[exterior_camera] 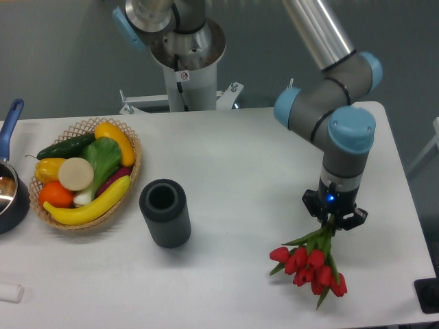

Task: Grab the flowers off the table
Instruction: 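Lift the grasped red tulips up off the table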

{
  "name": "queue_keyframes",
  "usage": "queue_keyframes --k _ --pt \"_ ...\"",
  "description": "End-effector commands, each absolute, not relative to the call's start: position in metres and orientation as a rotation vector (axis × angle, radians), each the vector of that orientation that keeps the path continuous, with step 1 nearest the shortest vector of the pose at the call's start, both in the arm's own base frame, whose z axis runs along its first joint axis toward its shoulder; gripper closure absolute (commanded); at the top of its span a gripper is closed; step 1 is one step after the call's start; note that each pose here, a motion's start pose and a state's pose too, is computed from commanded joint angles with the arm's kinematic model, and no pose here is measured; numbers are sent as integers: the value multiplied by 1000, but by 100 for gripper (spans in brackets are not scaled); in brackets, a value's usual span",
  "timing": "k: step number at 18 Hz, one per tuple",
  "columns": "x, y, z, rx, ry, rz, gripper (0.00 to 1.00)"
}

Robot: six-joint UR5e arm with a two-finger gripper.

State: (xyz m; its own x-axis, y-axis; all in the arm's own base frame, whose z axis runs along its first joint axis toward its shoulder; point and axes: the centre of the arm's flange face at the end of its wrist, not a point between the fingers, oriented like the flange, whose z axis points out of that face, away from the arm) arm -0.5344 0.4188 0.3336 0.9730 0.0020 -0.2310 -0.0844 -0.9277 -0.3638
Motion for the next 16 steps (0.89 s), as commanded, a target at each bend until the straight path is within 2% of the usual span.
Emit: queue_keyframes --k 5,8,16 --pt "-509 431 404 -2505 -15 245 71" --pt "-499 411 449 -2391 -104 217 71" --pt "-512 378 486 -2167 -200 74 70"
